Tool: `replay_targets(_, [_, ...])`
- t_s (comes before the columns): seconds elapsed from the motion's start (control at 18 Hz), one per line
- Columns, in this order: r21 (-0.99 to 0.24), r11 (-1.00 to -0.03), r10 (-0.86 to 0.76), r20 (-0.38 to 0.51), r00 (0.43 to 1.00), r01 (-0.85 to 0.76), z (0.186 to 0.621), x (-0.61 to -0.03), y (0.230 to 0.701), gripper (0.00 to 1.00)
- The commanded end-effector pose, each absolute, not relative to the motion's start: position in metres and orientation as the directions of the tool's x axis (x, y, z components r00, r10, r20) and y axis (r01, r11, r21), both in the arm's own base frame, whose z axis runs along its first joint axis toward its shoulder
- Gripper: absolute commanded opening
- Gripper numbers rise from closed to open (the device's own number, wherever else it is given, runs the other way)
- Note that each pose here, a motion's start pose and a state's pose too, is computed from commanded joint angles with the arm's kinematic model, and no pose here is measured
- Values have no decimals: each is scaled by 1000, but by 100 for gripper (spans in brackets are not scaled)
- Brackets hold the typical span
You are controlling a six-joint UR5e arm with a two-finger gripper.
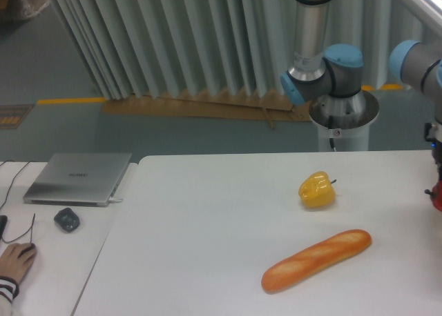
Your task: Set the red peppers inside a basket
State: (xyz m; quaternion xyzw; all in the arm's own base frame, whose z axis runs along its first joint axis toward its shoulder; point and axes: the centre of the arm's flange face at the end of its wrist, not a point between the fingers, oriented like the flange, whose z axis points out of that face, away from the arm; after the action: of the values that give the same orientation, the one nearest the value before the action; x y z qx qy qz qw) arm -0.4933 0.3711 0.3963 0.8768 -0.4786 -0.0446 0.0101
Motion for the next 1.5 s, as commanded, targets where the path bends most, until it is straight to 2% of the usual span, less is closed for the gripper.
replay_targets(0.44, [52,-479,-877,-65,476,-876,387,-530,329,54])
replay_targets(0.67, [48,-425,-905,-50,423,-904,377,-549,308,54])
replay_targets(0.94, [55,-335,-942,-44,333,-941,366,-565,296,54])
replay_targets(1.11, [79,-240,-970,-49,236,-968,358,-575,295,54])
replay_targets(1.17, [81,-225,-974,-47,222,-971,356,-576,295,55])
replay_targets(1.5, [73,-209,-978,-39,207,-975,347,-582,291,55])
